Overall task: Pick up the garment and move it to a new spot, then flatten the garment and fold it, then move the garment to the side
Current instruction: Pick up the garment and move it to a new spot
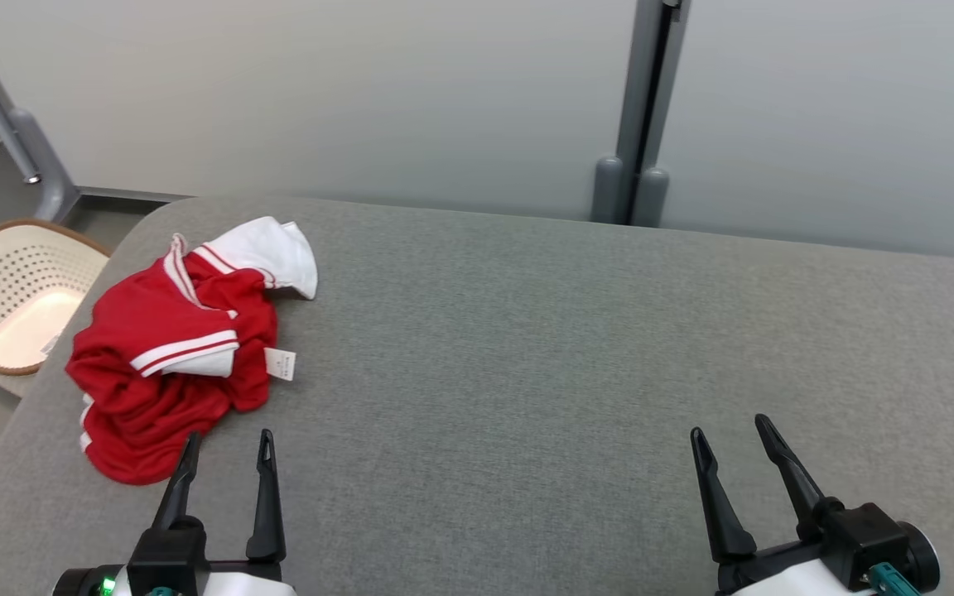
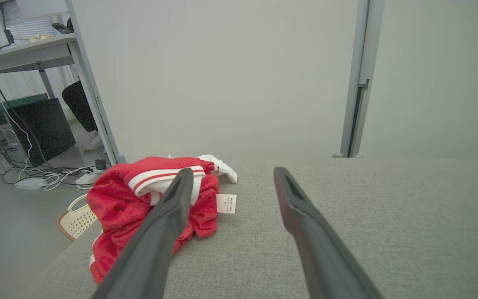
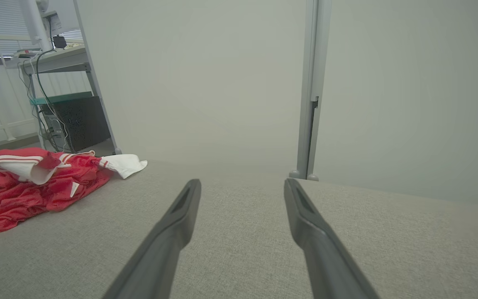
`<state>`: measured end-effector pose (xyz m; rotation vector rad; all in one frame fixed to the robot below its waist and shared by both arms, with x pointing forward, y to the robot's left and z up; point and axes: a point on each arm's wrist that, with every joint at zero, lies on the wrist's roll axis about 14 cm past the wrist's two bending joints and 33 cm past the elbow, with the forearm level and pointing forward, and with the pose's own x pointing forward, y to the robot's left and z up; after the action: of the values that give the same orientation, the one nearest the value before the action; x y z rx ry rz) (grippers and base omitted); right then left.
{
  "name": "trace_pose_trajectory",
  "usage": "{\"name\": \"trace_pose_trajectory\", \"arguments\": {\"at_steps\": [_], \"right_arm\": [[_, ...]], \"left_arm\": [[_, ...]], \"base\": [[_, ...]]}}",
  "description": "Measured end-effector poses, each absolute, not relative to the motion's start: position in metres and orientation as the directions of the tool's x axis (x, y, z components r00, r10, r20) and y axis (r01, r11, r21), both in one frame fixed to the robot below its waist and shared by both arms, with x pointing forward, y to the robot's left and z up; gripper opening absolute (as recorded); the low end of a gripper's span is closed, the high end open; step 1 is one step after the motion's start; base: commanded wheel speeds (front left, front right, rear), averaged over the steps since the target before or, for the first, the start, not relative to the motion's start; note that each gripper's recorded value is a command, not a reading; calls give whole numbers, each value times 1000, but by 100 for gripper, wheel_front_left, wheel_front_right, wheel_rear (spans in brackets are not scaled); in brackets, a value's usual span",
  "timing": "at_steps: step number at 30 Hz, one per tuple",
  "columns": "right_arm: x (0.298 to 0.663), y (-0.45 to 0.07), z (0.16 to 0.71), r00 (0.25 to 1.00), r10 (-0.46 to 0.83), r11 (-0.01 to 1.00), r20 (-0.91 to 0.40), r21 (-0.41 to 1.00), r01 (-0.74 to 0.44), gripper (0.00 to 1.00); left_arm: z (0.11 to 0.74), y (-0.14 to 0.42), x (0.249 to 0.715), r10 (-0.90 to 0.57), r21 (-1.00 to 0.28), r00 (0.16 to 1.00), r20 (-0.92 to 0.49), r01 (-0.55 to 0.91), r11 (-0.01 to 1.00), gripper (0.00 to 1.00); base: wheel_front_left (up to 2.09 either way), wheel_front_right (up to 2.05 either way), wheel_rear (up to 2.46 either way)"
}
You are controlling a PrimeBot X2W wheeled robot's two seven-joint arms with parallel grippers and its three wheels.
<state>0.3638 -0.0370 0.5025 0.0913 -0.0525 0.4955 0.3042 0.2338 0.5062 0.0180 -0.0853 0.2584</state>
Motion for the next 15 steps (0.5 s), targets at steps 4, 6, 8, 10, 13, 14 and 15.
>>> {"name": "trace_pose_trajectory", "arguments": {"at_steps": [4, 6, 8, 10, 13, 14, 15], "right_arm": [[363, -18, 503, 849, 523, 847, 71, 72, -527, 100], [361, -10, 501, 835, 546, 832, 65, 71, -549, 100], [360, -1, 501, 820, 568, 818, 64, 69, -572, 100], [359, 7, 502, 806, 589, 803, 67, 66, -592, 100], [357, 17, 504, 786, 615, 783, 69, 67, -619, 100], [356, 21, 504, 779, 623, 777, 68, 66, -627, 100], [355, 24, 504, 773, 631, 770, 68, 65, -634, 100]], "left_arm": [[508, 253, 286, 324, 5, 941, 93, -326, 945, 100], [506, 262, 276, 358, 6, 929, 91, -360, 933, 100], [508, 270, 267, 389, 7, 916, 96, -391, 920, 100], [509, 279, 258, 419, 6, 902, 103, -422, 907, 100], [510, 289, 245, 457, 9, 883, 109, -460, 888, 100], [509, 291, 241, 467, 8, 878, 108, -470, 882, 100], [509, 294, 237, 478, 7, 872, 107, -481, 877, 100]], "base": [[0, 0, 0], [0, 0, 0], [0, 0, 0], [0, 0, 0], [0, 0, 0], [0, 0, 0], [0, 0, 0]]}}
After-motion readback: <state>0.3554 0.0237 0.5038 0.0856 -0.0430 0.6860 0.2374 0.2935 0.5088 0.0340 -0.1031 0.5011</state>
